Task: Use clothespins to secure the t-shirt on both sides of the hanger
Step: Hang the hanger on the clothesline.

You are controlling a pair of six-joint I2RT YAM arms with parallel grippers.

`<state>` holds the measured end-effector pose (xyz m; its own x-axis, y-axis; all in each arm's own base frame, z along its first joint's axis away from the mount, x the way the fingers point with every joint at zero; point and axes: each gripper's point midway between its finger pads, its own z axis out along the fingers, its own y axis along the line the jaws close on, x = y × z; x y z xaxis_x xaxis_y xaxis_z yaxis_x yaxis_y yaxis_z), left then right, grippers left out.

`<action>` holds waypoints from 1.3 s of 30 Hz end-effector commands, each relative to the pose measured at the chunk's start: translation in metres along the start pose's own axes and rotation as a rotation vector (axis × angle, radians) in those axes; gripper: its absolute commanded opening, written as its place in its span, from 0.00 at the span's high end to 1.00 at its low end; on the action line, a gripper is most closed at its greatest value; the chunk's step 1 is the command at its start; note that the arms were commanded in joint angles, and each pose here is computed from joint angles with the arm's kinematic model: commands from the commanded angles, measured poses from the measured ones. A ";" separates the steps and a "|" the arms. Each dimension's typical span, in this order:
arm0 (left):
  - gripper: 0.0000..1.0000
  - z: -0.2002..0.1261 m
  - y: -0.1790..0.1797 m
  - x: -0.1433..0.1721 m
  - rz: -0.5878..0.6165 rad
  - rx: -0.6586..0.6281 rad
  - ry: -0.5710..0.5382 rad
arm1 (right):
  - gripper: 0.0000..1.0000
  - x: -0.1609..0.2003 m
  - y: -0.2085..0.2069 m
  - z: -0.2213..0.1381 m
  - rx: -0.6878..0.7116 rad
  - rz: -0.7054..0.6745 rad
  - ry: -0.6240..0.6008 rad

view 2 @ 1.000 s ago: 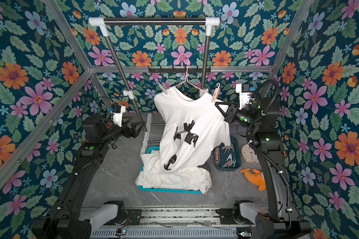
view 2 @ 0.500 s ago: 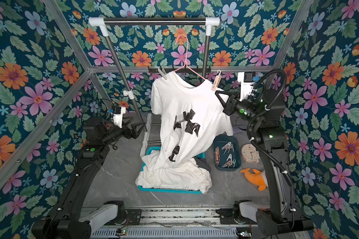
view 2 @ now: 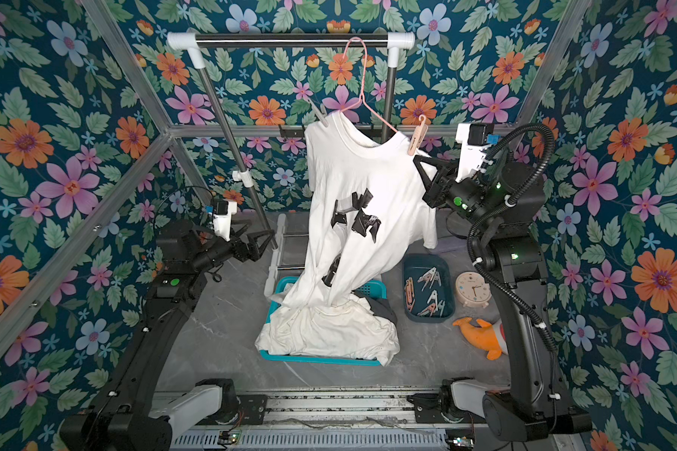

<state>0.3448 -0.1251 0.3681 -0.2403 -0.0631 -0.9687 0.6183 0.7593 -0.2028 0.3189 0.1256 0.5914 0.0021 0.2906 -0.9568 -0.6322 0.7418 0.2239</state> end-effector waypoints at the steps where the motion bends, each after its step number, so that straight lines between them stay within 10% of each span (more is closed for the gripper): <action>1: 0.00 -0.001 -0.003 -0.007 0.021 0.008 -0.023 | 1.00 -0.031 0.010 -0.005 -0.015 -0.087 -0.115; 39: 0.00 0.001 -0.002 0.004 0.013 0.017 -0.011 | 1.00 -0.012 -0.055 0.038 0.186 -0.009 -0.072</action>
<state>0.3440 -0.1255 0.3555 -0.2651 -0.0604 -0.9623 0.6153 0.7578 -0.2171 0.3868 0.1124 0.5898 0.0093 0.3119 -0.9501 -0.5068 0.8205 0.2644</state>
